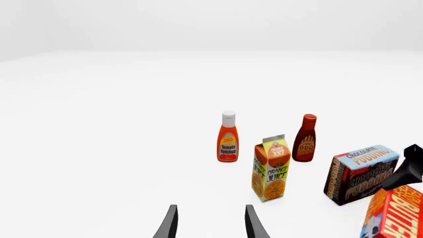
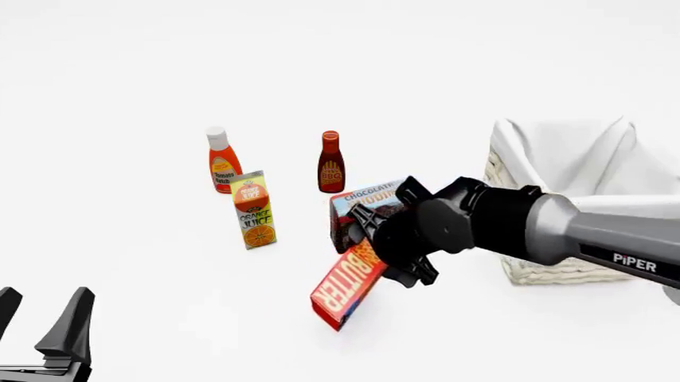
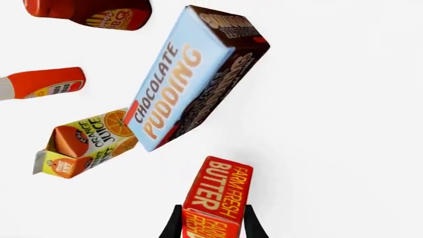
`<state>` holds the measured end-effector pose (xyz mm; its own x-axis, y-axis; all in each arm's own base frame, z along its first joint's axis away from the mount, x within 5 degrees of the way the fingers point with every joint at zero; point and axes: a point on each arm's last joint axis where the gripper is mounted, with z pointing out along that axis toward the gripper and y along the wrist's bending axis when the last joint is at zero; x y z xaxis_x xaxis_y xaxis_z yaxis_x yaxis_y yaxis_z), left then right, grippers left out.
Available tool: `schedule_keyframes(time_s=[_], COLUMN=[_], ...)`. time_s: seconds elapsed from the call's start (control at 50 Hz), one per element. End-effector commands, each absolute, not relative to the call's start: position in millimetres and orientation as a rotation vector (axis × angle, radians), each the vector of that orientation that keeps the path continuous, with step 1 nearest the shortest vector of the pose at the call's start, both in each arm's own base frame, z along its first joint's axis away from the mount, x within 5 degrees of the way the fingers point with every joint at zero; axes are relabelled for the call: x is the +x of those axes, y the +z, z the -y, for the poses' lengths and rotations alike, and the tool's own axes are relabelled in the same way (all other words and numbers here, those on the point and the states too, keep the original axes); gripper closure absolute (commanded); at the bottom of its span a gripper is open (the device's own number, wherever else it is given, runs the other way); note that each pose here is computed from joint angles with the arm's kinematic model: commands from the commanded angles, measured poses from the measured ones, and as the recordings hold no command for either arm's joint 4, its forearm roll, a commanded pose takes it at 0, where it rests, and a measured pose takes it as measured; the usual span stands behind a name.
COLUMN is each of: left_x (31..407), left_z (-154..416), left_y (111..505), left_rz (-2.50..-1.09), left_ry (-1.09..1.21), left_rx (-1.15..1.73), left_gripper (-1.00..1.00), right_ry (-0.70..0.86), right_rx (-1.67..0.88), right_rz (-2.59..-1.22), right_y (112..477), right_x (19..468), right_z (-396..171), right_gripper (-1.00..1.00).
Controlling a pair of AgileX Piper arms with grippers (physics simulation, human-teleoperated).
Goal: Pick the butter and place it in the basket.
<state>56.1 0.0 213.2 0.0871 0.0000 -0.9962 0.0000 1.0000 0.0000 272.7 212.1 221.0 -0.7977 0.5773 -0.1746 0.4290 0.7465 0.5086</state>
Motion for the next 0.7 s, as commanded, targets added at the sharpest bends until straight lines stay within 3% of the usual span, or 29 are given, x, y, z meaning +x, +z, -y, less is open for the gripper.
schedule_keyframes(time_s=[0.02, 0.38, 0.7], left_x=[56.1, 56.1, 56.1], left_z=[0.0, 0.0, 0.0], left_y=[213.2, 213.2, 213.2], left_rz=[-1.484, -1.484, -1.484], left_ry=[0.0, 0.0, 0.0], left_rx=[0.0, 0.0, 0.0], left_gripper=[-1.0, -1.0, -1.0], right_ry=[0.706, 0.749, 0.846], right_rx=[0.798, 0.806, 0.823], right_rz=[-2.567, -2.5, -2.389], right_y=[246.7, 282.2, 336.7], right_x=[263.9, 250.2, 225.3], right_z=[-198.2, -174.7, -149.3], right_gripper=[1.0, 1.0, 1.0])
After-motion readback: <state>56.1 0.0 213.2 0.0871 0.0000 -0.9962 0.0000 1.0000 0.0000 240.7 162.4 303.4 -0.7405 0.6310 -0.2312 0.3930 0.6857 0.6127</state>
